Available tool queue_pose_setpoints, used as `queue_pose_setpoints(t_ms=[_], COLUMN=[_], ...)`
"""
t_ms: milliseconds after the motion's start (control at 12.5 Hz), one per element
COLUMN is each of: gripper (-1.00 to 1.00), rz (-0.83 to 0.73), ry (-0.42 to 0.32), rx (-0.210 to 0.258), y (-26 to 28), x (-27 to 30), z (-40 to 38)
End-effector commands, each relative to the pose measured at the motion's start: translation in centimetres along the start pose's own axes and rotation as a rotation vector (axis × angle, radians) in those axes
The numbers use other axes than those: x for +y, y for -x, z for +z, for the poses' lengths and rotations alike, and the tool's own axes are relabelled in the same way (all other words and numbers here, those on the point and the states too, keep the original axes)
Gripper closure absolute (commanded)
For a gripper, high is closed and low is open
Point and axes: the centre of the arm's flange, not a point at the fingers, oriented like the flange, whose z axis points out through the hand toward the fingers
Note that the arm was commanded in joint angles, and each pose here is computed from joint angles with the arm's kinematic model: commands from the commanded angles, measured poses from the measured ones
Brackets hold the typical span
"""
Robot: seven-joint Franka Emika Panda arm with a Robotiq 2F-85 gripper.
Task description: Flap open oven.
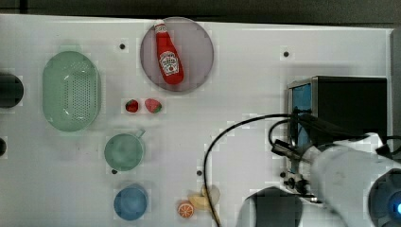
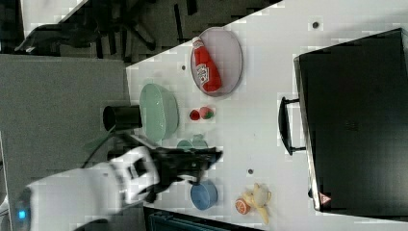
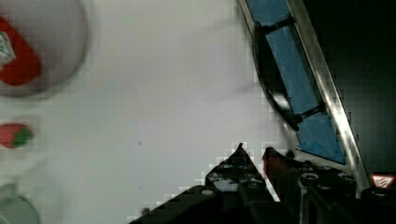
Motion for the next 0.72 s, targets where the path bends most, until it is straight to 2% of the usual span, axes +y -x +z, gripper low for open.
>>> queue_pose_setpoints(t_ms=[80, 320, 720], gripper=[0.65, 0.65, 0.65], rz=[-0.202, -0.246, -0.225], ry=[0.014, 0.038, 0.088], rx=[0.005, 0.012, 0.043], y=[-1.5, -3.3, -5.2], x=[1.1, 3.3, 5.5], z=[3.2, 6.7, 11.6])
